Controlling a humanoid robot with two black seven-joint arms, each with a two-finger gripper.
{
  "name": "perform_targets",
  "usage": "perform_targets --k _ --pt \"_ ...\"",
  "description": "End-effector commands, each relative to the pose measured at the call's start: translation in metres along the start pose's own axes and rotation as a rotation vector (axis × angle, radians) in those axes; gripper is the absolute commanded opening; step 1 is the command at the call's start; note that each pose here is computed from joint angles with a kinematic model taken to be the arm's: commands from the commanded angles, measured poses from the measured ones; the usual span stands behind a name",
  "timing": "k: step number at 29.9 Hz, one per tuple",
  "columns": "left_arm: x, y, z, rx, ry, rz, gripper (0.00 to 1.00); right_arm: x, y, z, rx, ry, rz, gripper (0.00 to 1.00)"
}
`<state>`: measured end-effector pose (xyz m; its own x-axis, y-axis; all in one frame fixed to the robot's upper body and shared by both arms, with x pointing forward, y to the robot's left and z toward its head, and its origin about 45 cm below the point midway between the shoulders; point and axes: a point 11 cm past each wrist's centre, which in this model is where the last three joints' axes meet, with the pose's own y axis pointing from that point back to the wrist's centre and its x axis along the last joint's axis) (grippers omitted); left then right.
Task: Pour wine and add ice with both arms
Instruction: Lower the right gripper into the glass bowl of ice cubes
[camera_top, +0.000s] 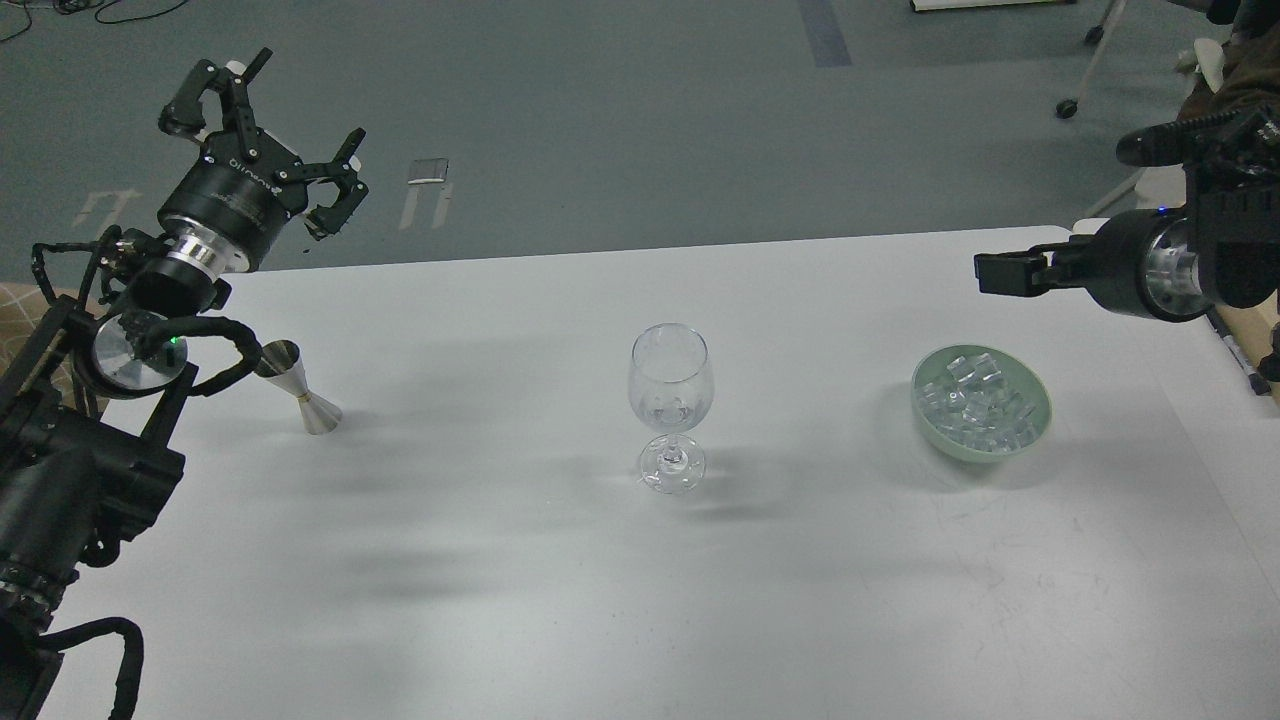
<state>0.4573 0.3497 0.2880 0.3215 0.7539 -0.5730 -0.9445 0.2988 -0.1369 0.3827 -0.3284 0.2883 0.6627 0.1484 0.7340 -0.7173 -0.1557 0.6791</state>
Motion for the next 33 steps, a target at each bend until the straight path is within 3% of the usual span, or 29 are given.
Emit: perform_targets --k 1,7,23,33 --pt "0.000 0.000 -0.001 0.002 0.000 0.000 0.98 -0.011 0.001 -0.004 0.082 0.058 -0.013 0.98" --pt "-0.001 0.000 -0.002 0.004 0.000 -0.003 0.97 -0.022 0.006 -0.009 0.189 0.169 -0.088 0.99" --pt "-0.001 0.000 -0.002 0.006 -0.001 -0.003 0.98 -0.044 0.009 0.021 0.111 0.194 -0.165 1.00" --pt "-0.001 -0.001 -0.002 0.001 0.004 -0.004 0.98 -0.066 0.003 0.022 0.117 0.221 -0.158 0.91"
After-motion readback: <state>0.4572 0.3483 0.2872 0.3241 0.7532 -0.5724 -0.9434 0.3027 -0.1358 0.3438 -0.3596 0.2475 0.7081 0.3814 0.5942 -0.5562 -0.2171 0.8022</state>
